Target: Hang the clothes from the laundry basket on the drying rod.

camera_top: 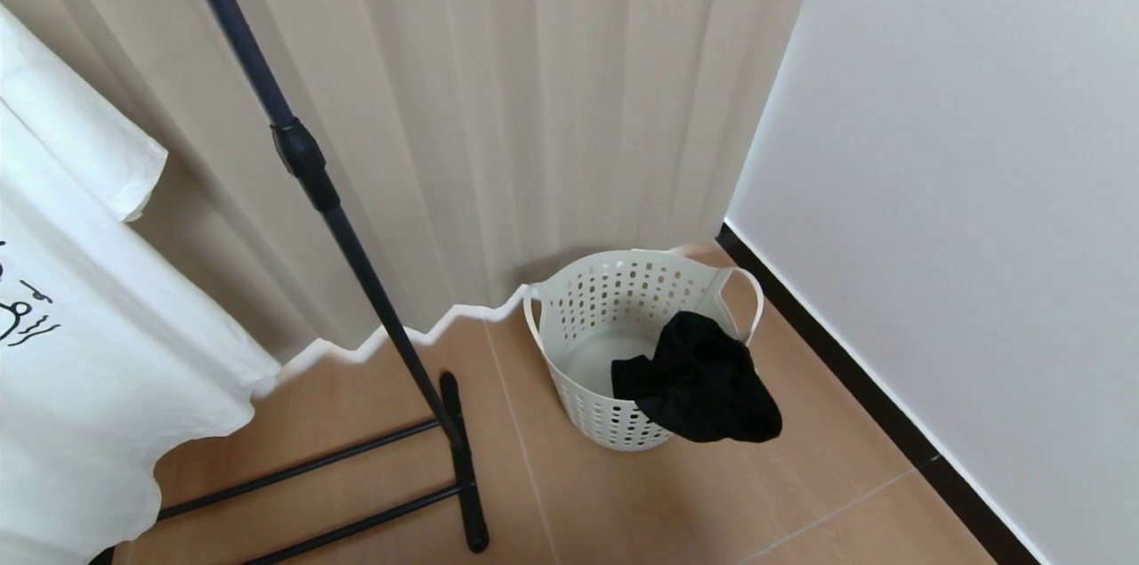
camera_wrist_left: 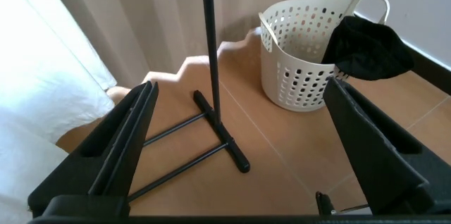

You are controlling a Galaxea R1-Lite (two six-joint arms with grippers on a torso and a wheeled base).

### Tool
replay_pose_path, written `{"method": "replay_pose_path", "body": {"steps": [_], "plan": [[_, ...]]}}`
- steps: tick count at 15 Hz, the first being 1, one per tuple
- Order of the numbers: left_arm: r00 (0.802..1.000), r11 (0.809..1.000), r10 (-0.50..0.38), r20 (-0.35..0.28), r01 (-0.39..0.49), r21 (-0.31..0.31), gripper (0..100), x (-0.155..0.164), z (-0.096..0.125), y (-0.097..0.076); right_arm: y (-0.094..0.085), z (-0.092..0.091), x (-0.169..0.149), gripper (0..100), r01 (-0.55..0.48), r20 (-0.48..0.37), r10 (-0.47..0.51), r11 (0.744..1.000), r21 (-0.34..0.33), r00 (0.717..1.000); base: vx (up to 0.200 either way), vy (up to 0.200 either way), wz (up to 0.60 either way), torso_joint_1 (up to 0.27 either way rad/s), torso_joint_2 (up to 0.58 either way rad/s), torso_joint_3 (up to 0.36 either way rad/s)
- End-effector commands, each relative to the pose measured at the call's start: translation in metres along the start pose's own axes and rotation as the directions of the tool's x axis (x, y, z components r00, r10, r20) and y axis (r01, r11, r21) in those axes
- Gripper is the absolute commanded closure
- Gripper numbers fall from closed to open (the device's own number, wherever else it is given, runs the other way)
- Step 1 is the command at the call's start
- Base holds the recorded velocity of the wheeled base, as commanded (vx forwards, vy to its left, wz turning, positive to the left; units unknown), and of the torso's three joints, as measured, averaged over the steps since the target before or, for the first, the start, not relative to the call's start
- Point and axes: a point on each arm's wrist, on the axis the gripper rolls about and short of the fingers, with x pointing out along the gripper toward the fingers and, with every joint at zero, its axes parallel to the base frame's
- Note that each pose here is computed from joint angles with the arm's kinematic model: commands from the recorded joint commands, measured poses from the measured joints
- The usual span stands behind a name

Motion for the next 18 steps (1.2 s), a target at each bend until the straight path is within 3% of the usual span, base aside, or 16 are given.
{"method": "replay_pose_path", "body": {"steps": [1, 18], "plan": [[1.000, 1.000, 0.000, -0.001, 0.000, -0.001, 0, 0.0001, 0.0000, 0.0000, 0.0000, 0.0000, 0.0001, 0, -0.001, -0.002, 0.001, 1.000, 0.000, 1.000, 0.000, 0.000, 0.00, 0.007, 0.00, -0.207], [1.000, 1.000, -0.001, -0.001, 0.001, 0.004, 0, 0.0001, 0.0000, 0.0000, -0.0001, -0.0007, 0.0003, 0, 0.004, -0.003, -0.004, 1.000, -0.024, 1.000, 0.000, 0.000, 0.00, 0.001, 0.00, -0.200]]}}
